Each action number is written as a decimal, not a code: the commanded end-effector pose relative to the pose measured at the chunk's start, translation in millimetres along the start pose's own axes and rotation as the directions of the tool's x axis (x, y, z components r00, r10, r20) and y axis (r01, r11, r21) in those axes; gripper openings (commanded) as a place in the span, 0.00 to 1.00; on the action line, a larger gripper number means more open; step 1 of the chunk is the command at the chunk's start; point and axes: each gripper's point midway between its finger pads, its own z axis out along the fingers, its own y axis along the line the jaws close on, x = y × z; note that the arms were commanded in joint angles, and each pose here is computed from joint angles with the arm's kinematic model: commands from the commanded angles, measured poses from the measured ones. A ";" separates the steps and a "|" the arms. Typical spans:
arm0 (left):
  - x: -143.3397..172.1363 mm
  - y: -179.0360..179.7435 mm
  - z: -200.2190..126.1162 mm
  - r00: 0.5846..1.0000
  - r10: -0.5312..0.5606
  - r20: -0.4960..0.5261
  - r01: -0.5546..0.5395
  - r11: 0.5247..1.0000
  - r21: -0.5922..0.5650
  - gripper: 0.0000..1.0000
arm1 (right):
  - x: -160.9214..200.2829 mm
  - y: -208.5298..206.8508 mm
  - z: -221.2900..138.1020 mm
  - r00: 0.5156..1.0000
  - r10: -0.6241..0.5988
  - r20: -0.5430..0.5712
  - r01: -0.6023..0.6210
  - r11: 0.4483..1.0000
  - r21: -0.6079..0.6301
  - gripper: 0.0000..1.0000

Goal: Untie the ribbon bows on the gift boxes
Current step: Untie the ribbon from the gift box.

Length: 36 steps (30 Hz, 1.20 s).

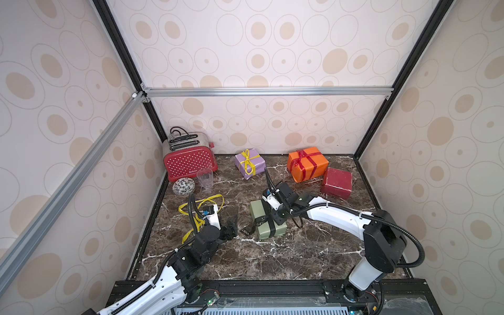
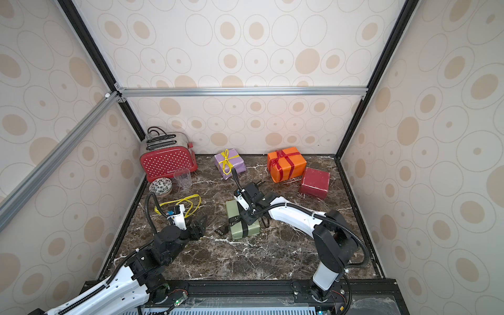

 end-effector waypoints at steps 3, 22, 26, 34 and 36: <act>-20.5 -13.2 -5.3 0.999 -0.033 0.041 0.031 0.999 0.035 0.76 | -12.8 -11.8 -9.9 0.991 0.100 0.092 -0.102 0.995 0.011 0.00; -19.0 -14.0 -4.4 0.999 -0.031 0.035 0.030 0.999 0.038 0.75 | 22.3 -56.3 -5.1 0.707 0.675 0.212 -0.651 0.738 -0.179 0.00; -18.3 -14.2 -3.7 0.999 -0.030 0.032 0.029 0.999 0.038 0.75 | 36.7 -74.9 -7.1 0.613 0.759 0.221 -0.748 0.647 -0.148 0.00; -18.5 -13.4 -3.9 0.999 -0.029 0.034 0.028 0.999 0.034 0.75 | 84.4 -100.0 9.9 0.406 0.905 0.130 -0.907 0.416 -0.065 0.00; -18.5 -13.8 -3.9 0.999 -0.029 0.034 0.028 0.999 0.036 0.75 | 90.8 -102.7 12.1 0.380 0.915 0.140 -0.919 0.390 -0.053 0.00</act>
